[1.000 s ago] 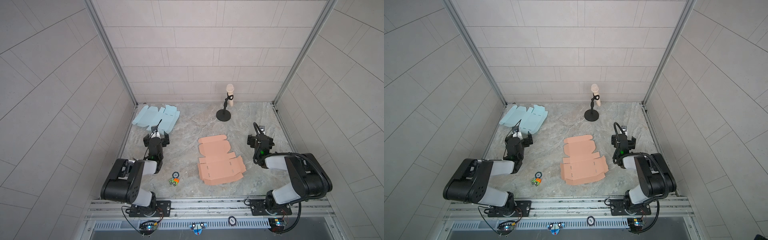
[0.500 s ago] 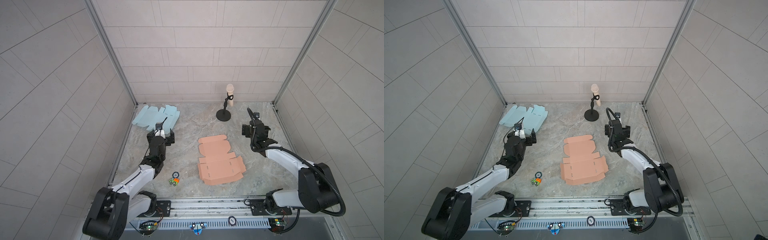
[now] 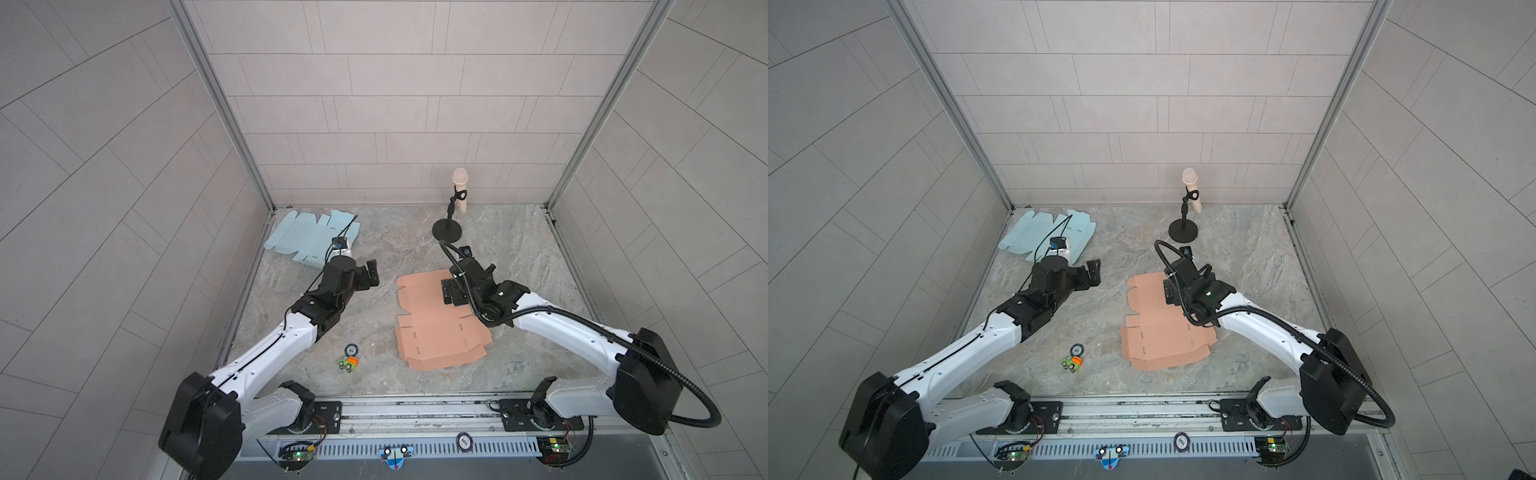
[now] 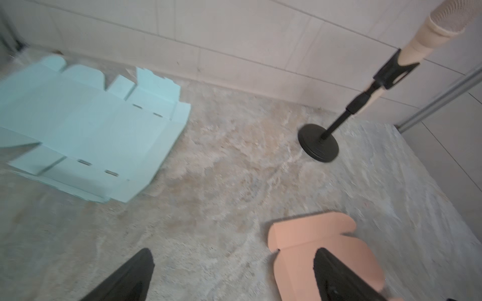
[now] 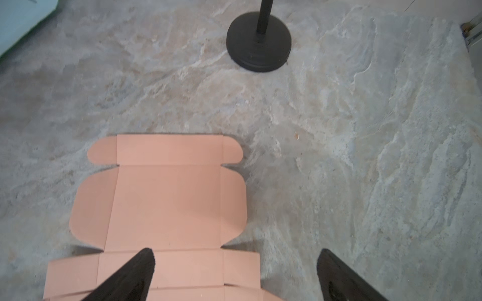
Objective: Fold the paper box
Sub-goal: 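Reach both grippers to the pink box blank's near edges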
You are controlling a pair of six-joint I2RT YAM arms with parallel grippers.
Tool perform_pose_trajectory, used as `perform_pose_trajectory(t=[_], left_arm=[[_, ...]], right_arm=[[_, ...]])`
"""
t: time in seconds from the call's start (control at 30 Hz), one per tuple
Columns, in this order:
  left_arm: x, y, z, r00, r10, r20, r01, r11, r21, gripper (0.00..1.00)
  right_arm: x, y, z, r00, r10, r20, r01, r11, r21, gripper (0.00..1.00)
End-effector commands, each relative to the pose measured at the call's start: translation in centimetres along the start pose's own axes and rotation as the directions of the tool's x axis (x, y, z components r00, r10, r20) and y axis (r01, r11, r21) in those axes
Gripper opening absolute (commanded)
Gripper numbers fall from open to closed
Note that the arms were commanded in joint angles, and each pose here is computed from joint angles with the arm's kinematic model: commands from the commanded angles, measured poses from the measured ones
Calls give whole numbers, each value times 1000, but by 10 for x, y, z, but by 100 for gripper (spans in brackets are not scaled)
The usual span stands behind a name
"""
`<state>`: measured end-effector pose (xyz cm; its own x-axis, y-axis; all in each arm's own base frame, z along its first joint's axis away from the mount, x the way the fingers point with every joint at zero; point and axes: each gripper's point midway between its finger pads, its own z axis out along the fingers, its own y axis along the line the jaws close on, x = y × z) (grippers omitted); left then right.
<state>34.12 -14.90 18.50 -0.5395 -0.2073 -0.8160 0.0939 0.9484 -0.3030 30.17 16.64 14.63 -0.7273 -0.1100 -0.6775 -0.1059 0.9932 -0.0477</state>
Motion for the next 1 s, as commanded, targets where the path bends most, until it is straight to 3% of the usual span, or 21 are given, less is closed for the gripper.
perform_pose_trajectory(t=[0.0, 0.1, 0.2, 0.33, 0.57, 0.97], left_arm=[[26, -44, 0, 986, 15, -164, 10, 989, 145, 100], [39, -74, -2, 976, 93, -197, -52, 978, 204, 100], [56, -99, 3, 961, 98, -259, -19, 956, 293, 100], [80, -126, 3, 937, 136, -323, -2, 924, 381, 100], [104, -150, 12, 914, 130, -383, 57, 896, 440, 98], [141, -164, 32, 859, 231, -456, 6, 888, 460, 96]], right_arm=[[45, 0, -33, 994, -17, -110, 16, 1000, -11, 100], [71, 15, -48, 990, 44, -134, -59, 993, -107, 100], [96, 34, -51, 981, 107, -163, -144, 962, -231, 100], [115, 60, -53, 972, 111, -206, -177, 923, -341, 100], [139, 82, -53, 969, 52, -240, -150, 899, -412, 97], [183, 75, -35, 948, 76, -309, -199, 901, -386, 90]])
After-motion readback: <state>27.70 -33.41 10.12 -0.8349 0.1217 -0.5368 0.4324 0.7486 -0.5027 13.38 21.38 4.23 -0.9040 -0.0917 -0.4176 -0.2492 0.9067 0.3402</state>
